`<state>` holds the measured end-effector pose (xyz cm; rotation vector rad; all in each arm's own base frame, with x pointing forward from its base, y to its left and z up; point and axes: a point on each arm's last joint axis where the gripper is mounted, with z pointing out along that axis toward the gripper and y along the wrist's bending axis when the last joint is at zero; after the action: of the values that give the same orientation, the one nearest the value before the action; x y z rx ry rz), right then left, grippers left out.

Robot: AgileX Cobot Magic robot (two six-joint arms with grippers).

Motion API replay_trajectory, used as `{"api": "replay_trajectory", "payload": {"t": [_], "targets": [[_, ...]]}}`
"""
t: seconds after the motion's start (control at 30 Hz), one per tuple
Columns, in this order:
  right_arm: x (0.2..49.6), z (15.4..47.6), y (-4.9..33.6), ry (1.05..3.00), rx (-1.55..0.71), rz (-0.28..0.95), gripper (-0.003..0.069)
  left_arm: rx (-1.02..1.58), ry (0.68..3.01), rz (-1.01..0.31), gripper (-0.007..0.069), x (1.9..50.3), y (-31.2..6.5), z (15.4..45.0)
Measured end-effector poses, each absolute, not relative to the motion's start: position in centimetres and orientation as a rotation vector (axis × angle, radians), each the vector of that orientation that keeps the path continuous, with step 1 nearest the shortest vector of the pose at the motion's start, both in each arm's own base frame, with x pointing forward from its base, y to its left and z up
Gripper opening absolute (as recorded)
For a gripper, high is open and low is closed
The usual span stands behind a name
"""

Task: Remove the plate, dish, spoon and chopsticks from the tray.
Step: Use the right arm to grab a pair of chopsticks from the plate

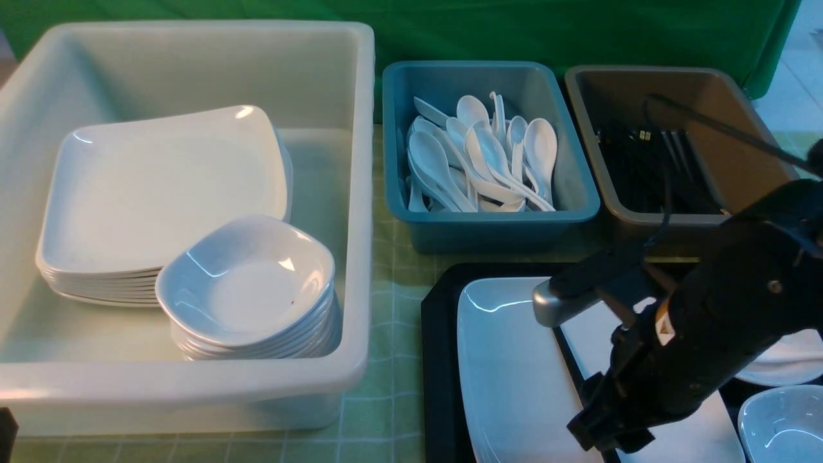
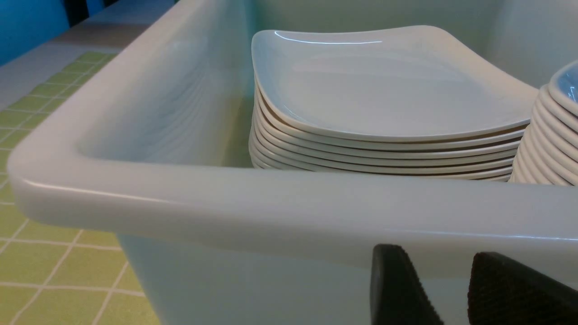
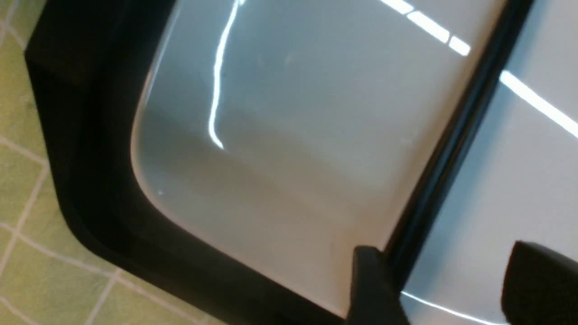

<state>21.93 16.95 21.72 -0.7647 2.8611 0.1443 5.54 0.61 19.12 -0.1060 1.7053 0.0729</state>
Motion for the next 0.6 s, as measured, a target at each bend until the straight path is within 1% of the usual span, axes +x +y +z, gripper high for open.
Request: {"api": "replay_trajectory", "payload": {"t": [0.07, 0.23, 0.4, 0.53, 0.6], "targets": [[22.1, 20.7, 17.3, 2.895, -0.772, 0.121, 0.0376, -0.106, 1.705, 0.073, 0.0223, 5.5, 0.6, 19.1], [22.9, 18.8, 17.3, 2.937, -0.764, 0.014, 0.0376, -0.106, 1.705, 0.073, 0.0223, 5.5, 0.6, 19.1], [23.2, 17.8, 17.4, 2.953, -0.753, -0.008, 0.0376, -0.106, 1.705, 0.073, 0.0223, 5.5, 0.6, 19.1], [23.3, 17.6, 17.5, 2.955, -0.751, -0.004, 0.0334, -0.106, 1.705, 0.073, 0.0223, 5.5, 0.6, 19.1], [23.2, 17.6, 17.5, 2.963, -0.742, 0.005, 0.0274, -0.106, 1.705, 0.073, 0.0223, 5.5, 0.6, 19.1]]}}
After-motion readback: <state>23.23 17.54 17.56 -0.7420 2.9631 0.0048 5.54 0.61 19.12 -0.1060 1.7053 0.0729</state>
